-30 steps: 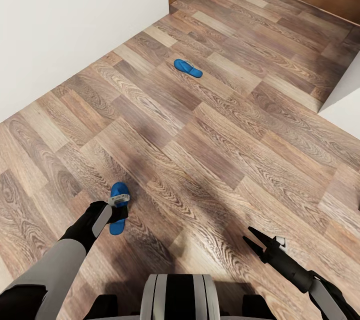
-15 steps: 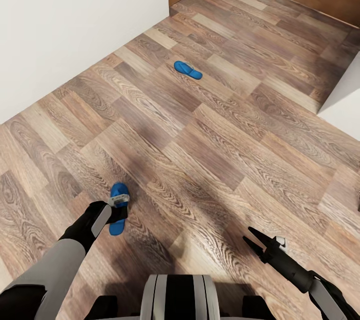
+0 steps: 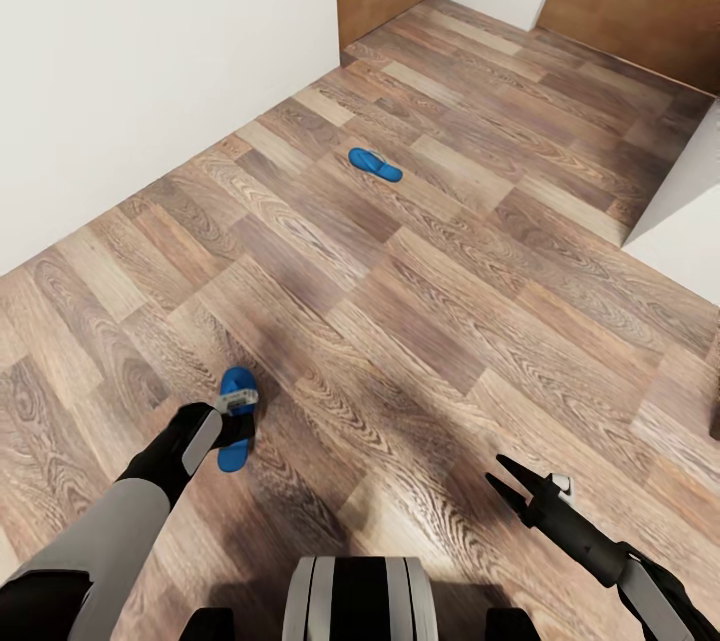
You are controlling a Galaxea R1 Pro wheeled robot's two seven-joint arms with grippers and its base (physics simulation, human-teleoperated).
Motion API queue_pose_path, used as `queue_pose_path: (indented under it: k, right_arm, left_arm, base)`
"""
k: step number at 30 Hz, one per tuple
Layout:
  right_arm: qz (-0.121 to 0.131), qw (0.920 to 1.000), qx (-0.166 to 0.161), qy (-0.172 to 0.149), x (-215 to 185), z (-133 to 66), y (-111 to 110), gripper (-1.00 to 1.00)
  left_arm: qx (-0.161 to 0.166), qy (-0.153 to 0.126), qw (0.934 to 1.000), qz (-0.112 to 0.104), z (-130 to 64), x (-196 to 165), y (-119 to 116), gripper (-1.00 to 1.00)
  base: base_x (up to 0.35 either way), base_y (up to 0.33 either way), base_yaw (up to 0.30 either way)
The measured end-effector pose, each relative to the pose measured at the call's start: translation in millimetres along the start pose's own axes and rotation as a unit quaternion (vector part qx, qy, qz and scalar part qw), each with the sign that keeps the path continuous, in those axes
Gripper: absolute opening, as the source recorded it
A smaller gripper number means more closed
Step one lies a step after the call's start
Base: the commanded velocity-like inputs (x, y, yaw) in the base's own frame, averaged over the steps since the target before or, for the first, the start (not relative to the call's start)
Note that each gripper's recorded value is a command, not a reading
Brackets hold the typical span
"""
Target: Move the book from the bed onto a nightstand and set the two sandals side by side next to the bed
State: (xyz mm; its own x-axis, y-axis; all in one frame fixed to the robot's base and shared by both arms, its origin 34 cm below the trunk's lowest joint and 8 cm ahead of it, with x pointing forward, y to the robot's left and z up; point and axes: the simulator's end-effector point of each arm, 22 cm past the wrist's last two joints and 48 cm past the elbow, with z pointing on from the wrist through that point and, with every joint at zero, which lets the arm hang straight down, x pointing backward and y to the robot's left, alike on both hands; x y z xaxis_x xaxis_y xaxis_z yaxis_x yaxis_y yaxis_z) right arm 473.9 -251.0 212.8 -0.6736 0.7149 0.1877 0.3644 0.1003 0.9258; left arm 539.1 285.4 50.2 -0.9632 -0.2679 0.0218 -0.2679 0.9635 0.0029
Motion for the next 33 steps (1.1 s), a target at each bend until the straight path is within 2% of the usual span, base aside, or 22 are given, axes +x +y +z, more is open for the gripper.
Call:
queue_pose_path:
  k: [12, 18, 19, 25, 33]
  right_arm:
    - [-0.018, 0.9998, -0.011, 0.0, -3.7, 1.9, 21.1, 1.0]
    - [-0.027, 0.9994, -0.02, -0.002, -6.7, 2.2, 33.2, 1.0]
    - [-0.03, 0.9993, -0.022, -0.004, -7.5, 2.2, 35.3, 1.0]
    - [-0.04, 0.9988, -0.029, -0.006, -9.9, 2.5, 46.7, 1.0]
    - [-0.047, 0.9983, -0.034, -0.01, -12.1, 0.7, 57.6, 1.0]
  left_arm:
    - [0.011, -0.017, 0.9998, -0.002, -22.6, -15.6, -0.5, -1.0]
    - [0.058, -0.024, 0.998, -0.01, -37.5, -26.6, -7.9, -1.0]
    - [0.089, -0.025, 0.9953, -0.027, -43.5, -32.1, -7.0, -1.0]
    - [0.143, -0.038, 0.988, -0.043, -62.9, -45.6, -7.7, -1.0]
    - [0.168, -0.038, 0.9835, -0.054, -76.8, -45.1, 0.5, -1.0]
  base:
    - [0.0, 0.0, 0.0]
    - [0.0, 0.0, 0.0]
    - [0.0, 0.0, 0.0]
    - [0.0, 0.0, 0.0]
    - [0.0, 0.0, 0.0]
